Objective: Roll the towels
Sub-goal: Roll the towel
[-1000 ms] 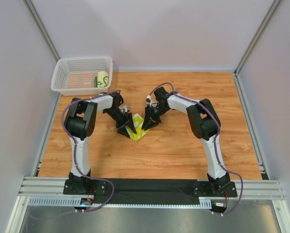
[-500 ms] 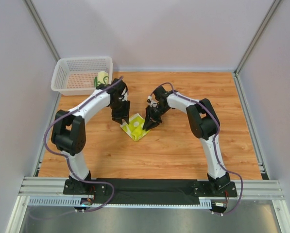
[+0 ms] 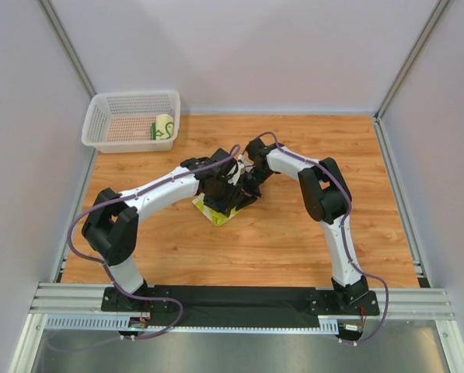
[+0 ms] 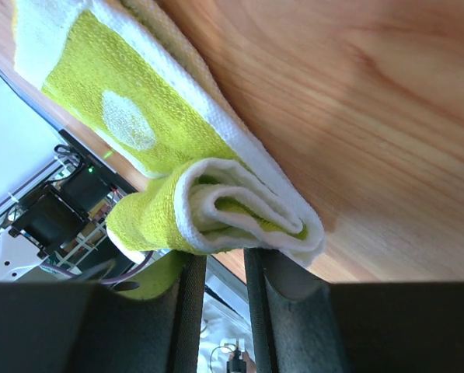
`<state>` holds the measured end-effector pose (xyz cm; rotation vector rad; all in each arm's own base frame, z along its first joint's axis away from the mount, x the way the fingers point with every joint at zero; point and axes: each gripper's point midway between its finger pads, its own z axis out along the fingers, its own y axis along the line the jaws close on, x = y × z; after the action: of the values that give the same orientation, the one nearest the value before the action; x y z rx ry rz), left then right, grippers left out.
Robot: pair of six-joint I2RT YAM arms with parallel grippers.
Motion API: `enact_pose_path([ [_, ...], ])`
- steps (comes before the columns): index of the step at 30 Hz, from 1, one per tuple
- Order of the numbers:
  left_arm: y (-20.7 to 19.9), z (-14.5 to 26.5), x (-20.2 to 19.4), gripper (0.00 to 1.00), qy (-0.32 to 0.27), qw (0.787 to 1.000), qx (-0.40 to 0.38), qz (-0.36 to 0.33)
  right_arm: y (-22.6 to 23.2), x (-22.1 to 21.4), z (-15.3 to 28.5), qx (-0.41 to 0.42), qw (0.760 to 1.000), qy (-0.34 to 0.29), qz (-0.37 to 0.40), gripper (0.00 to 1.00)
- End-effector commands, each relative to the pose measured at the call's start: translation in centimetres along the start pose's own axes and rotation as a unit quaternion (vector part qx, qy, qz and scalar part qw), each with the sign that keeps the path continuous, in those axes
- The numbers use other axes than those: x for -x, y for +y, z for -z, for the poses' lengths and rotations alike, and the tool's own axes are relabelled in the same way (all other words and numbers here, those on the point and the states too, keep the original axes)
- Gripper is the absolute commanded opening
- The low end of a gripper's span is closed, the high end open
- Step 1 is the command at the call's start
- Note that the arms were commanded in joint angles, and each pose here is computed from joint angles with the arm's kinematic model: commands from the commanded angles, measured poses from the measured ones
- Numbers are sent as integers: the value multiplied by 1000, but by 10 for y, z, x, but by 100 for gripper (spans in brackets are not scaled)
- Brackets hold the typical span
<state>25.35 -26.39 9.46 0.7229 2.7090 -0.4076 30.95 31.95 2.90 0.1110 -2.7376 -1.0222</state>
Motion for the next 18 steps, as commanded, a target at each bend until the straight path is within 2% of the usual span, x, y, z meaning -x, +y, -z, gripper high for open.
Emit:
enact_pose_path([
  [1, -2, -13, 3, 47, -5, 1000, -3, -14, -19, 12, -6, -35, 999, -12, -2, 28],
  [10, -3, -27, 0, 47, 8, 1000, -11, -21, -18, 12, -5, -33, 999, -10, 1, 27],
  [18, 24, -47, -15, 50, 39, 997, 50, -34, -15, 13, -5, -27, 1000, -9, 4, 27],
])
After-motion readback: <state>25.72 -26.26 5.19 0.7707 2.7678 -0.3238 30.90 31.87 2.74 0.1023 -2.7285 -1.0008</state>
